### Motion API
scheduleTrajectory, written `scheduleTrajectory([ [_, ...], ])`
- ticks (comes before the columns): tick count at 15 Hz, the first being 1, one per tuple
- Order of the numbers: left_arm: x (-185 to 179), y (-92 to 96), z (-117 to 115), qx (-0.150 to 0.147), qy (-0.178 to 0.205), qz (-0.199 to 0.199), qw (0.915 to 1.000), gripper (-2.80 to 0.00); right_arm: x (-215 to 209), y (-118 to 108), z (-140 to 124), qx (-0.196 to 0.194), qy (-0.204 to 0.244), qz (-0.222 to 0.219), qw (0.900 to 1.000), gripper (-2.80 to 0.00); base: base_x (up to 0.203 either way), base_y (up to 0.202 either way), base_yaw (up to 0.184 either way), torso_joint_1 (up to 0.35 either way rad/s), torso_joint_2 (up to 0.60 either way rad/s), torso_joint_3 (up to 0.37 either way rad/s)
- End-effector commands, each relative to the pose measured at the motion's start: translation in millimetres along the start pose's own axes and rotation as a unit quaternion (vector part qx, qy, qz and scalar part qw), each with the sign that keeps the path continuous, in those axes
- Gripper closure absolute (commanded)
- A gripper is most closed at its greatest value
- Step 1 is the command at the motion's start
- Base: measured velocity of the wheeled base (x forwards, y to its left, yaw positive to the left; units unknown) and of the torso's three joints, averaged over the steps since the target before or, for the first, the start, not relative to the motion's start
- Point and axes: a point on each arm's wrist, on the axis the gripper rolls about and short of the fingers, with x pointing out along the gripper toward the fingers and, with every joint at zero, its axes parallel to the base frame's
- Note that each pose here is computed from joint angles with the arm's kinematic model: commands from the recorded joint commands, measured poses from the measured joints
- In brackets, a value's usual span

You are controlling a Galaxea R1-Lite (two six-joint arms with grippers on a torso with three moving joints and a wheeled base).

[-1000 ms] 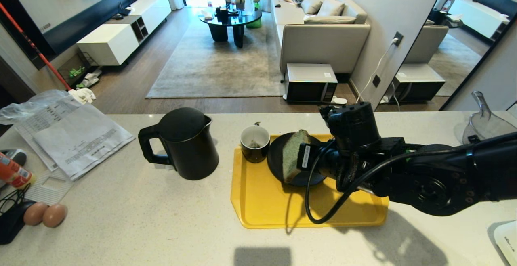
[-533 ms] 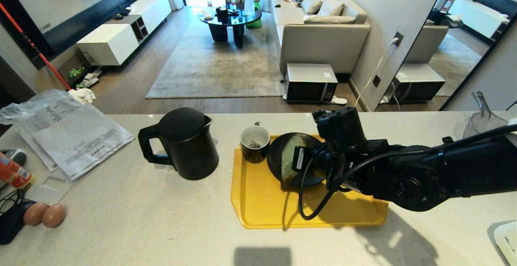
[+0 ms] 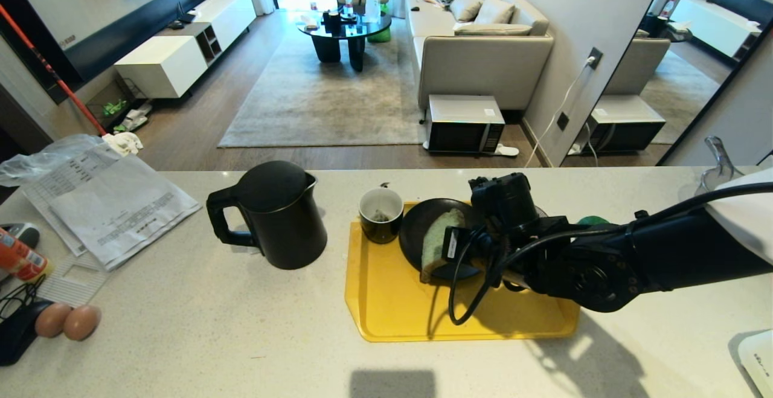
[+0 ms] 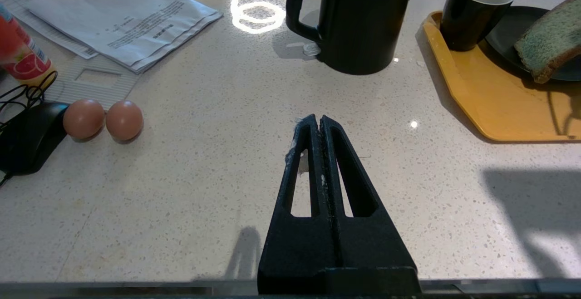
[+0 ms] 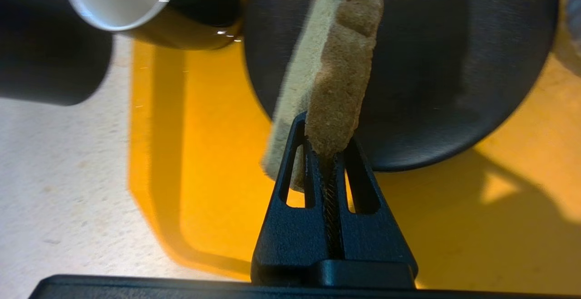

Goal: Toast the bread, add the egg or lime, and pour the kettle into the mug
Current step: Put the baked bread on a plate

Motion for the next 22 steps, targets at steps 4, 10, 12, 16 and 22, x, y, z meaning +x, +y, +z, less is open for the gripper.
scheduleTrajectory([
  [4,0.9,0.1,-4.3,0.000,0.006,0.000,1.0000,0.00,7.5,-22.7,4.5,0.007,0.001,-0.030,1.000,0.00,0.000,0.000,0.000,0.000,0.00,0.000],
  [10,0.9,0.1,-4.3,0.000,0.006,0.001,1.0000,0.00,-1.0,-38.8,4.2,-0.001,0.007,-0.046,0.999,0.00,0.000,0.000,0.000,0.000,0.00,0.000],
  [12,0.9,0.1,-4.3,0.000,0.006,0.001,1.0000,0.00,-2.2,-41.4,-0.4,-0.003,0.015,-0.050,0.999,0.00,0.000,0.000,0.000,0.000,0.00,0.000],
  [16,0.9,0.1,-4.3,0.000,0.006,0.001,1.0000,0.00,-0.7,-41.4,-8.0,-0.008,0.027,-0.050,0.998,0.00,0.000,0.000,0.000,0.000,0.00,0.000],
  [22,0.9,0.1,-4.3,0.000,0.006,0.001,1.0000,0.00,5.2,-29.1,-20.6,-0.021,0.042,-0.040,0.998,0.00,0.000,0.000,0.000,0.000,0.00,0.000],
])
